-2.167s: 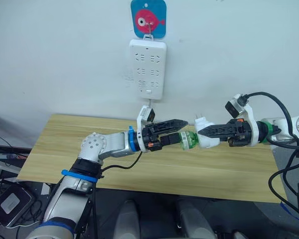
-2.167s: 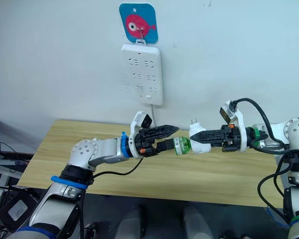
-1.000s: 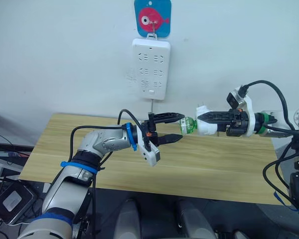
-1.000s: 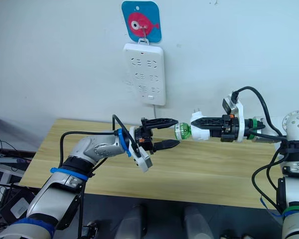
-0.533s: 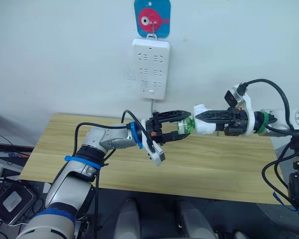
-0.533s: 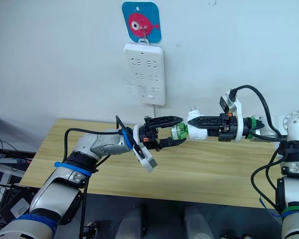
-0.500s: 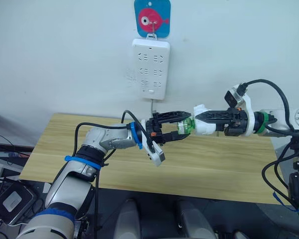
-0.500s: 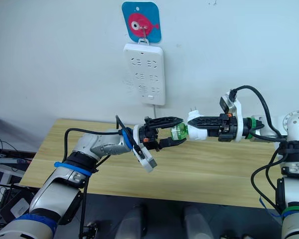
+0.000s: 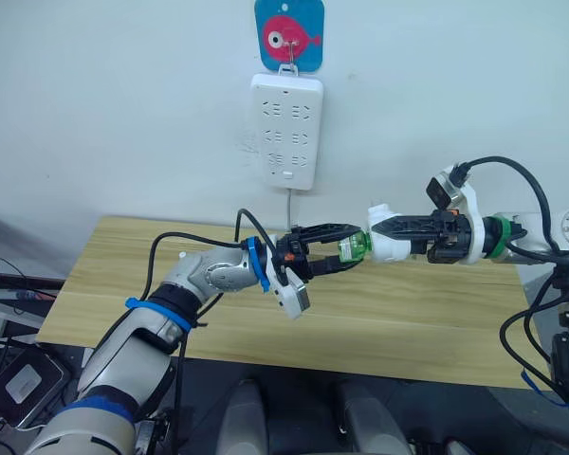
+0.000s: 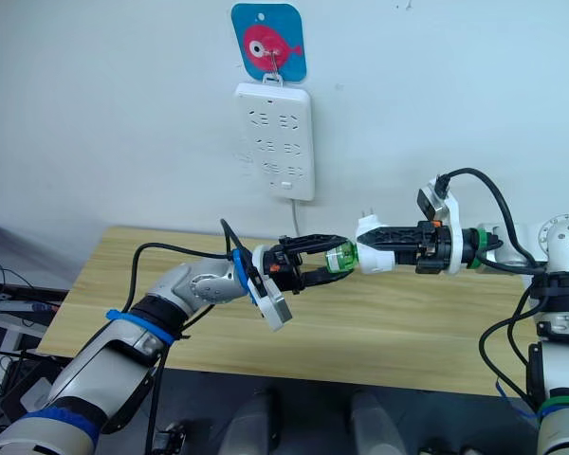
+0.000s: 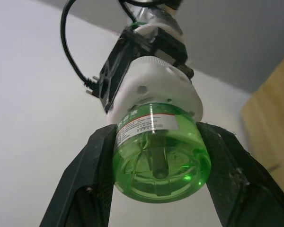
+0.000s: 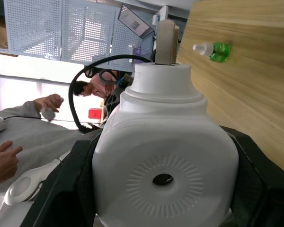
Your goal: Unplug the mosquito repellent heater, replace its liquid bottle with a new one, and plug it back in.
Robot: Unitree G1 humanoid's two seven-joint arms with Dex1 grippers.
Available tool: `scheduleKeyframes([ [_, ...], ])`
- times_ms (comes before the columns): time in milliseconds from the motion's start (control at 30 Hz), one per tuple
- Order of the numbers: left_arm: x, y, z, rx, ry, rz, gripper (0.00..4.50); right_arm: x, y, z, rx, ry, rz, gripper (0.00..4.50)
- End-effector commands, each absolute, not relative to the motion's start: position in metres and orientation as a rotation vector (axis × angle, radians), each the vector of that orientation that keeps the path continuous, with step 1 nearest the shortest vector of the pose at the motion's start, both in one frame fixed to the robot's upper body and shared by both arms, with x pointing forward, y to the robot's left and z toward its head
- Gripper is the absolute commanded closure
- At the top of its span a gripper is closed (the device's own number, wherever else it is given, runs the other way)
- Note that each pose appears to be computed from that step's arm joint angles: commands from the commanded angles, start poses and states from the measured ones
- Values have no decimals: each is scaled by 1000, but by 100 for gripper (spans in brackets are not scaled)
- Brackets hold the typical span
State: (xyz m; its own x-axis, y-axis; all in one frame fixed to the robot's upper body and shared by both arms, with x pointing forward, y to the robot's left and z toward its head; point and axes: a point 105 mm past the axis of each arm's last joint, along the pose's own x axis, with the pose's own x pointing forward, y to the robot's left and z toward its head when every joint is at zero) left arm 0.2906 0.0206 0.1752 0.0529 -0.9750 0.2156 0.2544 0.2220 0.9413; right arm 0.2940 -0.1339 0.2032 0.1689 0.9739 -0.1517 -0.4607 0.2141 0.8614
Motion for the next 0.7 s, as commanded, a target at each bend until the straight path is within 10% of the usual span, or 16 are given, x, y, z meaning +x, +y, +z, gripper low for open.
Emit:
scheduleKeyframes([
  [33,286,9,215,436,-889,-1250,227,281,-132,211,699,831,1241,147],
  [367,301,37,238,-846,297,-1534,227,276,-125,214,622,844,1282,147],
  [700,299,49,209,-1085,576,-1496,227,285,-120,219,605,789,1253,147],
])
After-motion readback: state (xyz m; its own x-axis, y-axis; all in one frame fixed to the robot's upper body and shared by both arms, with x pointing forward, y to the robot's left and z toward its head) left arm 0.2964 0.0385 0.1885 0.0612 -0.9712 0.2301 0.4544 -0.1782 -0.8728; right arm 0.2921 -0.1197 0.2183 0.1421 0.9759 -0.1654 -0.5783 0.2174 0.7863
